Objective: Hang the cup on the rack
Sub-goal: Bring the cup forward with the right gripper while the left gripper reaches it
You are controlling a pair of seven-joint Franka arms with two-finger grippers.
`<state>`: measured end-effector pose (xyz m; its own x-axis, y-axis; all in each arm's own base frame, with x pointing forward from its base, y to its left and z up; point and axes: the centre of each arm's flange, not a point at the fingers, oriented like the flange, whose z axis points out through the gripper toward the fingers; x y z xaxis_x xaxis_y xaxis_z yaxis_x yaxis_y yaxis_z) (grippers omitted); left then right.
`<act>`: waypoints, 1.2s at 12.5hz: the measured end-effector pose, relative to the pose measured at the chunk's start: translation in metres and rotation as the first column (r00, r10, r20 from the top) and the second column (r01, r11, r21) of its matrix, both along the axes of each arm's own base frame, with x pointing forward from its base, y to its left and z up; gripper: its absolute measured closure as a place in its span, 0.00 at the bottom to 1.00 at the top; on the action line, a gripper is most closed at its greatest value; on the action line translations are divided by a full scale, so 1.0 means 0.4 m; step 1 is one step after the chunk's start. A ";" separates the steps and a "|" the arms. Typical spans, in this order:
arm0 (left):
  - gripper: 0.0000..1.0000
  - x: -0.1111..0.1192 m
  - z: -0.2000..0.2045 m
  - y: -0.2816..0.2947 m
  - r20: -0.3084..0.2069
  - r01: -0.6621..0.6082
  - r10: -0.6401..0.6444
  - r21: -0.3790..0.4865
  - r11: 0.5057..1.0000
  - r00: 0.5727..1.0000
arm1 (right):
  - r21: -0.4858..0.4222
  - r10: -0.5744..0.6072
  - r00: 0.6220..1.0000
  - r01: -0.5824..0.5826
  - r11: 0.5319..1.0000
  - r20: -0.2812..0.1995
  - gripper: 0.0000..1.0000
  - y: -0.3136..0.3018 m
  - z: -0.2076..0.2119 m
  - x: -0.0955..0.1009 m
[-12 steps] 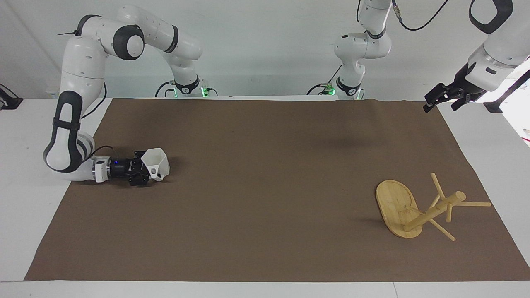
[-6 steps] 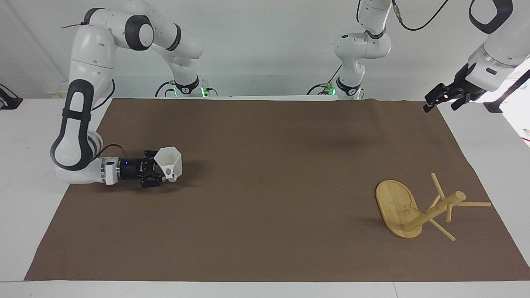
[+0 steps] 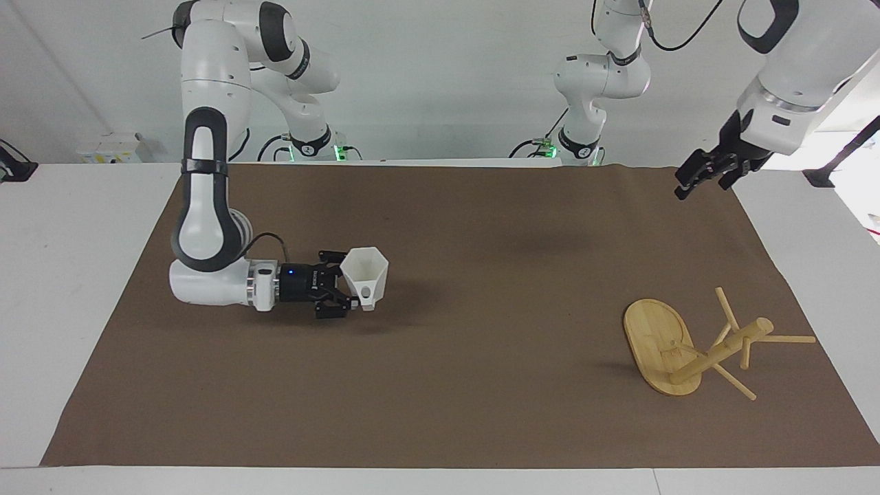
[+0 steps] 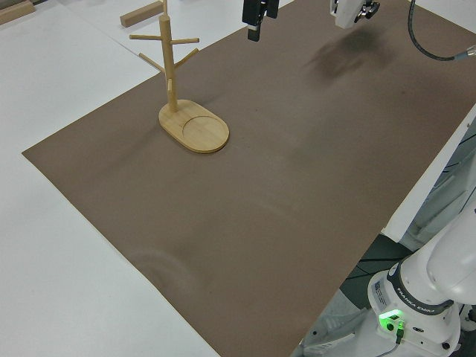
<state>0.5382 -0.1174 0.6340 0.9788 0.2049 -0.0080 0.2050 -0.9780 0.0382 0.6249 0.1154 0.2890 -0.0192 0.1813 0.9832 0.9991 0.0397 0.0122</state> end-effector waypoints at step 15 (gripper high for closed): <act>0.06 0.017 -0.303 -0.551 0.037 -0.185 0.186 -0.023 0.982 0.982 | 0.029 -0.159 0.987 0.160 0.987 -0.018 0.23 0.549 0.025 -0.109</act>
<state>0.5451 -0.3379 0.5127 0.9233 0.3833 0.0237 0.3810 -0.9220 0.0684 0.5814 0.3350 0.2988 0.0233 0.1513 0.9882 0.9927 -0.1201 -0.0050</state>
